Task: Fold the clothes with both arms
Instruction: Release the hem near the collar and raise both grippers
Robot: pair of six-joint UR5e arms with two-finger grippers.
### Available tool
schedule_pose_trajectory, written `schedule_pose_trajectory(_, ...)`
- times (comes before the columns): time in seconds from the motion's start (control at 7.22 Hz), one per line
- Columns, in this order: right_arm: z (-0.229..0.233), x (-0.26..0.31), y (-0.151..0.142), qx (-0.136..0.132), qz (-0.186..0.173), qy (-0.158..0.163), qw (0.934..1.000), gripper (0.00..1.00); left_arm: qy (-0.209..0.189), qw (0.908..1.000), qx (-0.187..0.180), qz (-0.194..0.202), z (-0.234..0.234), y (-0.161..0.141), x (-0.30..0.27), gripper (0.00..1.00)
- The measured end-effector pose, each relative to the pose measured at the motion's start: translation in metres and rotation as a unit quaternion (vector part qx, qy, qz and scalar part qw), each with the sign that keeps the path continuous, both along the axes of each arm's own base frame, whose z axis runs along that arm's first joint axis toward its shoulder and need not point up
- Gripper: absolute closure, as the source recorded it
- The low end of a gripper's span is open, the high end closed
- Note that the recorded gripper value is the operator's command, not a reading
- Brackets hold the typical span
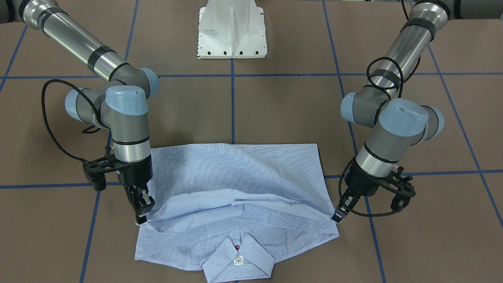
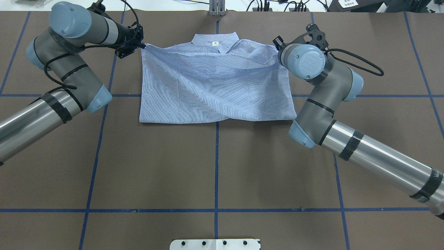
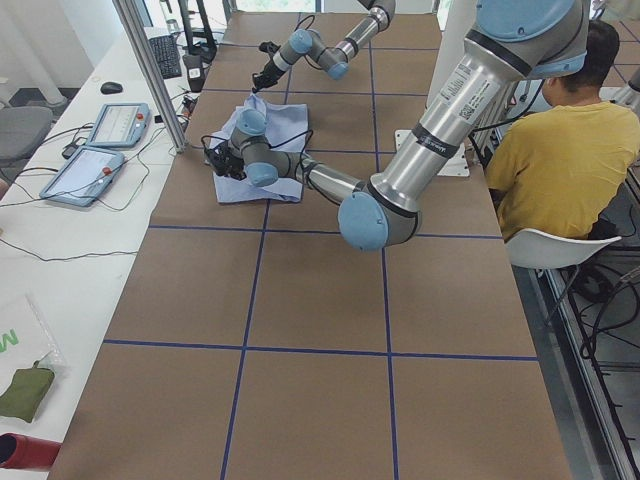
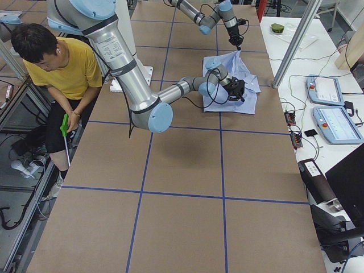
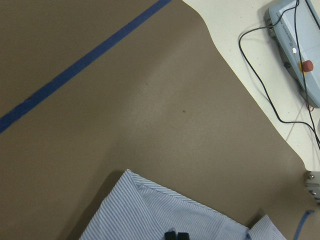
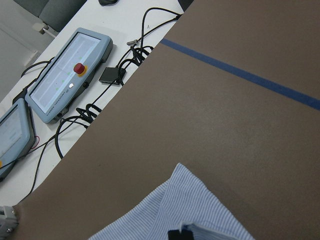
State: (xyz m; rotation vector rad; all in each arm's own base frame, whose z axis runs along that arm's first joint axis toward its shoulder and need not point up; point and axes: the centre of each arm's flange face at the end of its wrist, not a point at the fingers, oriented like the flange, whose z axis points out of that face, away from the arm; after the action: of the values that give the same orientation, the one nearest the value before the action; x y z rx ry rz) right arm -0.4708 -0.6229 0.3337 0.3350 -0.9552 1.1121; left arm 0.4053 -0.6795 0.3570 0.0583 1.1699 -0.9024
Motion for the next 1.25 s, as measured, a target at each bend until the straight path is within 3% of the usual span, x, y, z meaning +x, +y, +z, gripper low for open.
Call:
schedule_pose_trajectory(0.28,-0.009,-0.021,-0.021,-0.009,-0.016,0.003,0.9998,0.0,-0.017,0.9998,0.011,-0.005,0.025,-0.002,0.012,0.43)
schedule_pose_trajectory(0.83,-0.026,0.03,-0.074,-0.019,-0.043,-0.005,0.9989,0.0,-0.046,0.9978,0.048,-0.002,0.038,0.0,0.012,0.39)
schedule_pose_trajectory(1.11,-0.024,0.041,-0.071,-0.014,-0.051,-0.008,0.9985,0.0,-0.034,0.9968,0.072,-0.012,0.025,0.002,-0.015,0.38)
schedule_pose_trajectory(1.25,-0.018,0.044,-0.047,-0.008,-0.062,-0.018,0.9979,0.0,-0.027,0.9961,0.083,-0.014,0.022,0.011,-0.029,0.38)
